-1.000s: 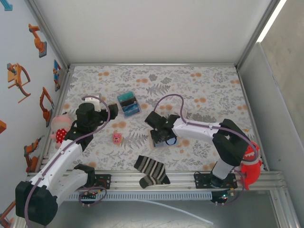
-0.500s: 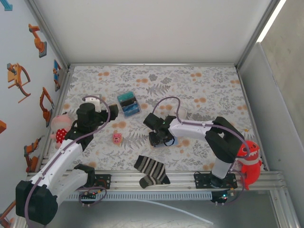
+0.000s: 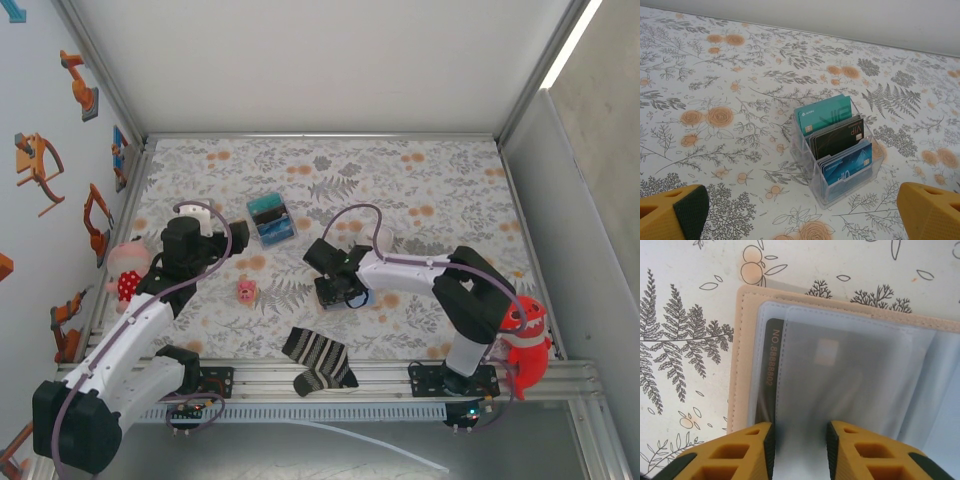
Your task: Take the credit cards out of the card holder
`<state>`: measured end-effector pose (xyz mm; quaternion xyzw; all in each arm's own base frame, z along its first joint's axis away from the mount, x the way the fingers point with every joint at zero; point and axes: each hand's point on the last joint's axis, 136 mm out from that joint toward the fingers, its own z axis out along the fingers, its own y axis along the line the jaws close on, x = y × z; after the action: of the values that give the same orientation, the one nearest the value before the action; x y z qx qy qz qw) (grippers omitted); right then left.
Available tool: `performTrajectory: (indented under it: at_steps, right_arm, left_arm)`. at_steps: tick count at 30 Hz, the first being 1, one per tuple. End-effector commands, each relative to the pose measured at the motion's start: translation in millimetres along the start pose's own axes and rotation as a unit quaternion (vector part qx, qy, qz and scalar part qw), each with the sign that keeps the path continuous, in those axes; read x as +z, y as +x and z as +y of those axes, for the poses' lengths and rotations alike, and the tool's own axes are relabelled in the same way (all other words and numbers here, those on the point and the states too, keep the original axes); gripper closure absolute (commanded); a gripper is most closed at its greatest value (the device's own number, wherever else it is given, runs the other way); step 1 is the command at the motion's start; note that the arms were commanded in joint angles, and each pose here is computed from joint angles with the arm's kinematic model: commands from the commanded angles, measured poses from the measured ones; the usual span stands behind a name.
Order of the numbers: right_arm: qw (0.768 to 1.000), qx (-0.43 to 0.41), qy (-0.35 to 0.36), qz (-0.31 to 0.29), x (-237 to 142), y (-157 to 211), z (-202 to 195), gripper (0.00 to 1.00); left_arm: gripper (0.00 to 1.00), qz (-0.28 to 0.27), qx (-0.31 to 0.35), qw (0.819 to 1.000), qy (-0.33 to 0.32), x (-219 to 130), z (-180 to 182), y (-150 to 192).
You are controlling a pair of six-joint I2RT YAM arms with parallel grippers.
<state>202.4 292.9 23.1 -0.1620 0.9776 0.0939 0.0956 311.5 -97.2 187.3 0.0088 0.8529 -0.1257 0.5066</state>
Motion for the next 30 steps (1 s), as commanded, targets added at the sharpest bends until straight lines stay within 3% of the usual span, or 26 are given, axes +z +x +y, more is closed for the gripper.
performTrajectory:
  at_steps: [1, 8, 11, 17, 30]
  right_arm:
    - [1.000, 0.014, 0.015, 0.023, 16.1, 15.0, -16.3, 0.72]
    - [1.000, 0.012, 0.003, 0.014, 11.6, 9.1, -12.8, 0.89]
    - [1.000, 0.011, -0.023, 0.005, 5.7, 4.4, -2.8, 0.92]
    - [0.997, 0.011, -0.075, -0.023, -14.1, -6.1, 15.5, 0.92]
    - [0.998, 0.021, -0.047, -0.038, -20.8, -6.8, -0.7, 0.86]
  left_arm:
    - [0.03, -0.018, -0.007, 1.000, 0.017, -9.1, -8.4, -18.6]
    - [0.03, -0.021, 0.003, 0.999, 0.037, -15.6, -17.2, -22.2]
    - [0.03, -0.030, 0.008, 0.999, 0.045, -20.9, -21.7, -26.4]
    - [0.03, -0.038, 0.018, 0.997, 0.061, -28.6, -33.5, -33.2]
    - [0.03, -0.036, 0.039, 0.995, 0.079, -27.3, -55.4, -39.7]
